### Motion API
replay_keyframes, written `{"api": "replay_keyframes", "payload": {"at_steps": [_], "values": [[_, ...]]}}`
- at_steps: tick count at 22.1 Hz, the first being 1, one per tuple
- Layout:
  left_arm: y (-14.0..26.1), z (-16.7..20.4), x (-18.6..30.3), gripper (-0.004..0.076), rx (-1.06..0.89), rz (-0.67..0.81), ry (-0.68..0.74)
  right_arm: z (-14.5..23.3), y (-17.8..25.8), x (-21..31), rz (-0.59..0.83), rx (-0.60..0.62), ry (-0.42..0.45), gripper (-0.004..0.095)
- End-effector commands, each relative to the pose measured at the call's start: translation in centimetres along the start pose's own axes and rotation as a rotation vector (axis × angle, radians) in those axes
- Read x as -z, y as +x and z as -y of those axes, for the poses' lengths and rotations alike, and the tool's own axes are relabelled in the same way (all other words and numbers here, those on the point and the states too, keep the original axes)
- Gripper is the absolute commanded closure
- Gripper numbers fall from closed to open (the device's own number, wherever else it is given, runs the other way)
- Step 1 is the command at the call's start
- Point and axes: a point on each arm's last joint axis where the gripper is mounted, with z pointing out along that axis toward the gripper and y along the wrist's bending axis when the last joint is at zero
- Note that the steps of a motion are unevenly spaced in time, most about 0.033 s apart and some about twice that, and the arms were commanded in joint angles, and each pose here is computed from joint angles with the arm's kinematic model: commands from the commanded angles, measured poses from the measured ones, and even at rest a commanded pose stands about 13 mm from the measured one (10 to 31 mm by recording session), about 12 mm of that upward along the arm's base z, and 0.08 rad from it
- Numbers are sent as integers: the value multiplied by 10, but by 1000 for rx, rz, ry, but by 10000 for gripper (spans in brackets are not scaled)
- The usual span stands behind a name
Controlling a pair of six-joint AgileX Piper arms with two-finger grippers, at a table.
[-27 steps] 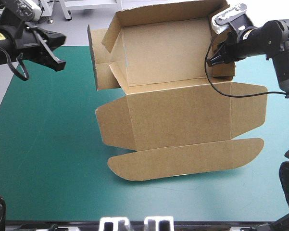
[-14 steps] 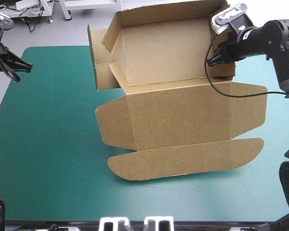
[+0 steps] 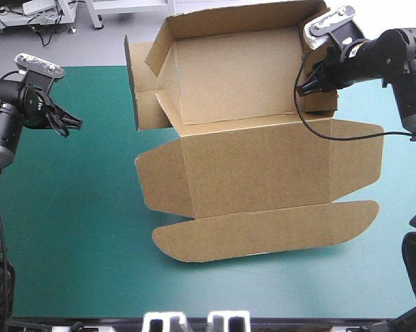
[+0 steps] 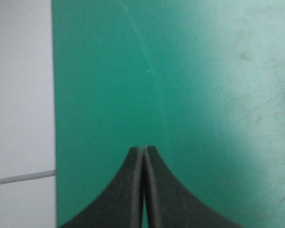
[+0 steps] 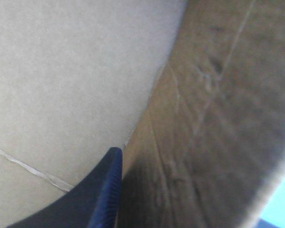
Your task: Fold the box
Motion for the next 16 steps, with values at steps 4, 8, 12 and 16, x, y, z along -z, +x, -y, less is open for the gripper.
{"api": "replay_keyframes", "payload": {"at_steps": [4,8,12,16], "values": [[-28,17,-9,734,113,235,192,-3,-12,30,134,-21,5,928],[-41,33,-23,734,153,320,358,-4,-10,29,115,-18,-7,928],[-50,44,-22,734,197,399,502,-6,-9,29,105,-5,-29,928],[-54,64,-2,734,124,472,795,-6,-9,29,108,-4,-26,928]]}}
